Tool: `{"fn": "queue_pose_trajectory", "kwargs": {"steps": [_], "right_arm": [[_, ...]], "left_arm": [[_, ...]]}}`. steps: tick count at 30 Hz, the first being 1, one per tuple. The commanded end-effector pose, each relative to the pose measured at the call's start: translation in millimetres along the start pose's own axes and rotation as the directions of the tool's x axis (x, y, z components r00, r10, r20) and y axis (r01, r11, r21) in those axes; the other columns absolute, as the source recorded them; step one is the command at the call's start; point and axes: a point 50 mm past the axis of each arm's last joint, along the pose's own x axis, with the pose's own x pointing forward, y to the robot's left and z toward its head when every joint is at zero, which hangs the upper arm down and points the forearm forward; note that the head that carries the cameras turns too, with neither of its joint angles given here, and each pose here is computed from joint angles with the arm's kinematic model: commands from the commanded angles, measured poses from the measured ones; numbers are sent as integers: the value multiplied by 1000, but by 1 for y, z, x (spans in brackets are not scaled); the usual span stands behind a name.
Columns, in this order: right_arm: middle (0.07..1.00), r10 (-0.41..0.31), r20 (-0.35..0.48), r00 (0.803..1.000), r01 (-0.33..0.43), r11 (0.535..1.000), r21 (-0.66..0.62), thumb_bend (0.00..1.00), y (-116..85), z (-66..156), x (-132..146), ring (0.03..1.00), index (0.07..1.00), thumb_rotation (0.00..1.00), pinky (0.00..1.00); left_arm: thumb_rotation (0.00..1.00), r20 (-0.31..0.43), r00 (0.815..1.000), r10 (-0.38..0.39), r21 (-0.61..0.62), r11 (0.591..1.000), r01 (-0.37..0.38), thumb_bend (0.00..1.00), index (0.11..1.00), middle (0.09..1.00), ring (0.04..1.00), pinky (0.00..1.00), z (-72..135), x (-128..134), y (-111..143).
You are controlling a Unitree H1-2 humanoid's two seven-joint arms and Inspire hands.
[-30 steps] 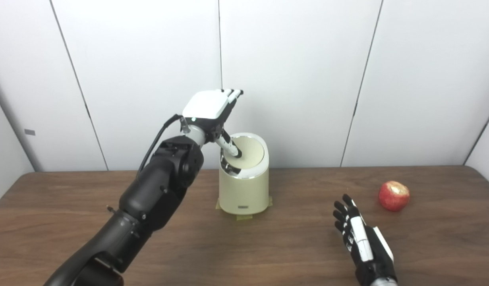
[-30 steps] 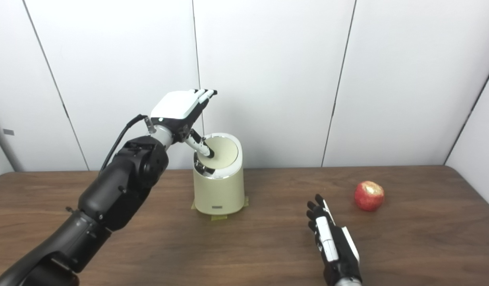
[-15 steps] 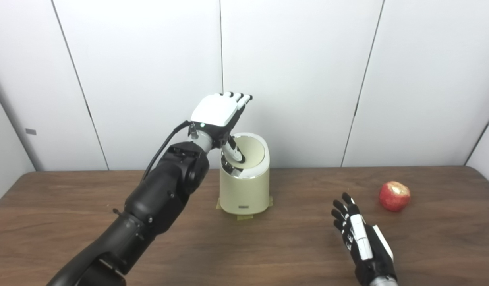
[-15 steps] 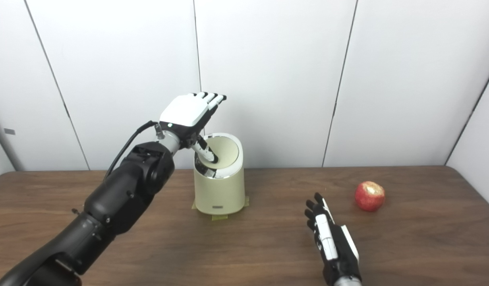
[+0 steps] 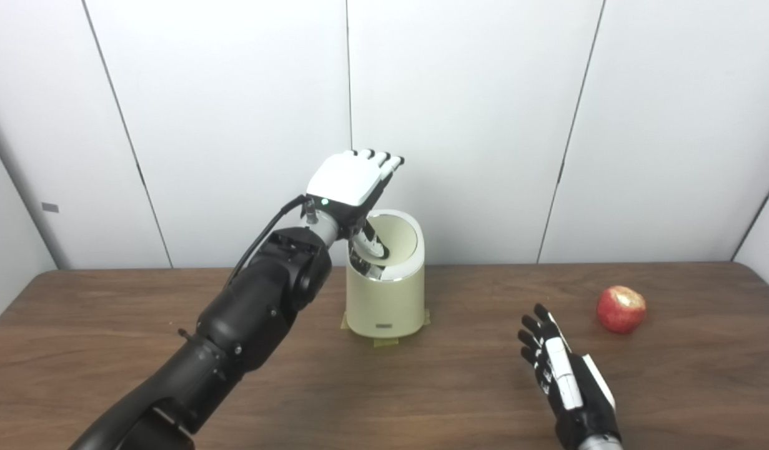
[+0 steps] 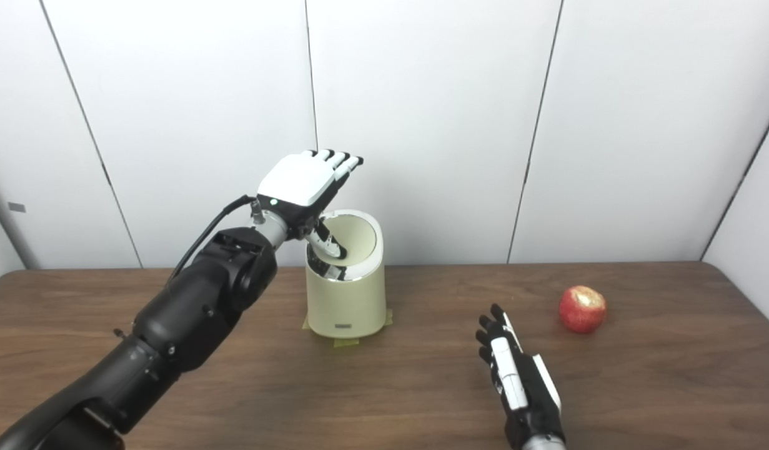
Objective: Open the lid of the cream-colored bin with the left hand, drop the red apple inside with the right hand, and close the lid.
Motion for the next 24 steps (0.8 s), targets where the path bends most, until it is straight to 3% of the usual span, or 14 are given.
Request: {"fn": "queue_pose_trajectory", "kwargs": {"steps": [1, 6, 9, 13, 17, 20, 21, 24], "right_arm": [[959, 20, 89, 996, -20, 1000, 0, 732, 3, 21, 6, 944, 1000, 936, 955], [958, 17, 87, 996, -17, 1000, 4, 745, 4, 22, 5, 946, 1000, 932, 961], [959, 19, 86, 996, -19, 1000, 0, 744, 4, 22, 5, 947, 1000, 939, 962], [958, 23, 86, 996, -23, 1000, -6, 736, 3, 22, 5, 945, 1000, 945, 959], [961, 26, 84, 996, -26, 1000, -8, 739, 2, 22, 5, 949, 1000, 948, 962], [961, 26, 80, 996, -25, 1000, -11, 737, 1, 22, 5, 950, 1000, 950, 960], [962, 28, 79, 996, -27, 1000, -15, 736, 1, 22, 5, 950, 1000, 957, 955], [963, 39, 77, 996, -38, 999, -18, 738, 1, 21, 6, 951, 1000, 963, 957]], "left_arm": [[149, 24, 999, 30, 82, 996, -32, 1000, 1000, 1000, 1000, 1000, 2, 5, 21], [138, 50, 999, -8, 166, 986, -1, 1000, 1000, 1000, 1000, 1000, 6, 2, 21], [136, 51, 999, -7, 141, 990, -1, 1000, 1000, 1000, 1000, 1000, 5, 0, 24], [122, 19, 999, -38, -80, 996, 39, 1000, 1000, 1000, 1000, 1000, 5, 0, 45], [122, 2, 998, -58, -295, 954, 57, 1000, 979, 983, 998, 1000, 3, -2, 91], [72, -1, 1000, 17, -444, 896, -15, 993, 901, 945, 953, 929, -4, -9, 129], [37, -13, 998, 60, -483, 873, -59, 975, 867, 932, 930, 861, -6, -13, 139], [2, -75, 970, 231, -563, 793, -232, 894, 768, 865, 858, 705, -11, -29, 160]]}}
